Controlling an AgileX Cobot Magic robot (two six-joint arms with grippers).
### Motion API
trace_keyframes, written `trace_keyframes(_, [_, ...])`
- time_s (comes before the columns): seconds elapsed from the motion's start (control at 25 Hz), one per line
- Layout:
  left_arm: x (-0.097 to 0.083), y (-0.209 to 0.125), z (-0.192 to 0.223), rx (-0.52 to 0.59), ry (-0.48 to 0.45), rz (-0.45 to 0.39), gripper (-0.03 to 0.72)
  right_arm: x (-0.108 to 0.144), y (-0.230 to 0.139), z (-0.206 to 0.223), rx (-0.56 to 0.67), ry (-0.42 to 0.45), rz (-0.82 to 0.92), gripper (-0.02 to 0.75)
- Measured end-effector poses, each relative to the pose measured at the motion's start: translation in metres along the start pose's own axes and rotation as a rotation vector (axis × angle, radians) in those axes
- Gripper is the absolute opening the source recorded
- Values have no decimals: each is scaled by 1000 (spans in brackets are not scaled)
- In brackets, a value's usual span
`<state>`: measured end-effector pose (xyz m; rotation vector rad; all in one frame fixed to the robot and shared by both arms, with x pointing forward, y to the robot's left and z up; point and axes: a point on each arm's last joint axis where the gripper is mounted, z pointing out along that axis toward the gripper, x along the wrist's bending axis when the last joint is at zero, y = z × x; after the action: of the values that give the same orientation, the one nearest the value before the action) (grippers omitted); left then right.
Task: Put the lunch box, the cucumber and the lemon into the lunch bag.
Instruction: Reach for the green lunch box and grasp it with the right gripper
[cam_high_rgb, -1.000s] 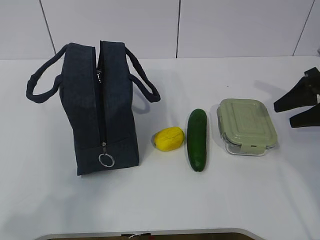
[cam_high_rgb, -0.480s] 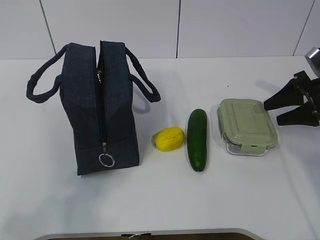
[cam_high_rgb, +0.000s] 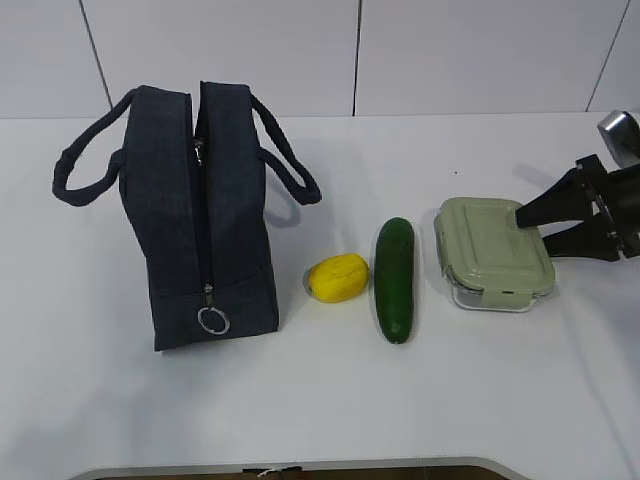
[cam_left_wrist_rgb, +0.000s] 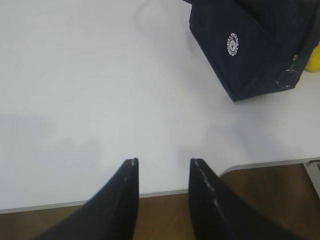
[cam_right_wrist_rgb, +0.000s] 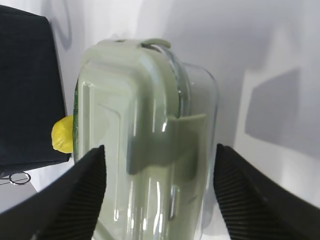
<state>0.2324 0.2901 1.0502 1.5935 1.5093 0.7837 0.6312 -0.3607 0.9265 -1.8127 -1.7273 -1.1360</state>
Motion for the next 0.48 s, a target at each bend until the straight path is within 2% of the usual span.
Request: trace_keyframes(0.48, [0, 0, 0, 0, 0, 0, 241, -12, 1, 13, -23, 49, 9, 533])
